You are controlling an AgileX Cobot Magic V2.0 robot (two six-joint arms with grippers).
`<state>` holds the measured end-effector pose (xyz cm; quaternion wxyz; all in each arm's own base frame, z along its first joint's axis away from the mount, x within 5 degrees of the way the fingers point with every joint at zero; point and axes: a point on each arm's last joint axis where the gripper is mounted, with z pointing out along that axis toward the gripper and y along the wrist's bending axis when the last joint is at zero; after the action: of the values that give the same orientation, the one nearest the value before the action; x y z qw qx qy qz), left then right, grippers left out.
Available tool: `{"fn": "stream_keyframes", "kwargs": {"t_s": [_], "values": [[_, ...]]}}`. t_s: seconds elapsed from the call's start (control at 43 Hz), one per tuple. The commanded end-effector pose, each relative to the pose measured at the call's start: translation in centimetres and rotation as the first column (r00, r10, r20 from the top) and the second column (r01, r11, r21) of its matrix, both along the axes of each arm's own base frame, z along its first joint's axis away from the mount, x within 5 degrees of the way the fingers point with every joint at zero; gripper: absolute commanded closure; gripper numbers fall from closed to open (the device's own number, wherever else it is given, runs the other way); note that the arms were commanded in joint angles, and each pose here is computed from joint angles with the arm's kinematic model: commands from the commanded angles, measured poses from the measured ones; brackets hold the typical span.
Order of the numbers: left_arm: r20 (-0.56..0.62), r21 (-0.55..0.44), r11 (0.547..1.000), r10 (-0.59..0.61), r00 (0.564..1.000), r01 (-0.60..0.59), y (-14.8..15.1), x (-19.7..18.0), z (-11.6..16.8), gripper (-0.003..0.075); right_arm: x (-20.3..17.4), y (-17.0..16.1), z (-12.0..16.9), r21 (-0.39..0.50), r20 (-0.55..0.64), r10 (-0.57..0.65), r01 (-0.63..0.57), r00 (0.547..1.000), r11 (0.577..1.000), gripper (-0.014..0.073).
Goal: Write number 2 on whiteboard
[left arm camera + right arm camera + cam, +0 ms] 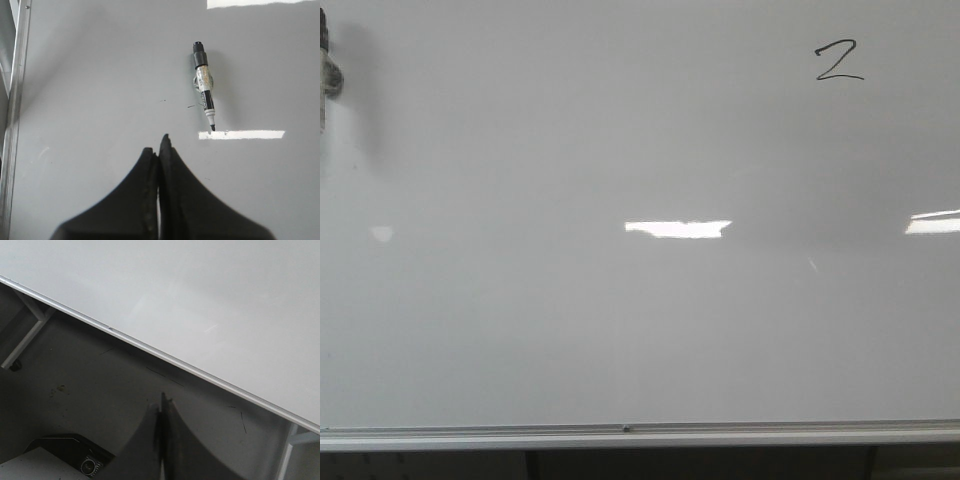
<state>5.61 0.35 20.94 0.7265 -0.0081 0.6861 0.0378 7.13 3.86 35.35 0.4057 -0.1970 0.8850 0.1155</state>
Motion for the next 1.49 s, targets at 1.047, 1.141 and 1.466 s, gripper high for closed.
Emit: {"fn": "stream_keyframes", "kwargs": {"t_s": [1.047,1.141,1.466], "values": [[0.082,-0.009,0.999,-0.041,0.996,0.042,-0.2,-0.1,-0.2,0.0741,-0.1,-0.2,1.2,0.030,0.092,-0.011,0.008,0.996,1.000,0.0675],[0.082,-0.009,0.999,-0.041,0.996,0.042,-0.2,-0.1,-0.2,0.0741,-0.6,-0.9,0.9,0.031,0.113,-0.049,0.046,0.992,0.998,0.0675],[0.082,-0.009,0.999,-0.041,0.996,0.042,-0.2,-0.1,-0.2,0.0741,-2.7,-3.4,-3.4,0.102,0.358,-0.317,0.301,0.878,0.948,0.0675]]}}
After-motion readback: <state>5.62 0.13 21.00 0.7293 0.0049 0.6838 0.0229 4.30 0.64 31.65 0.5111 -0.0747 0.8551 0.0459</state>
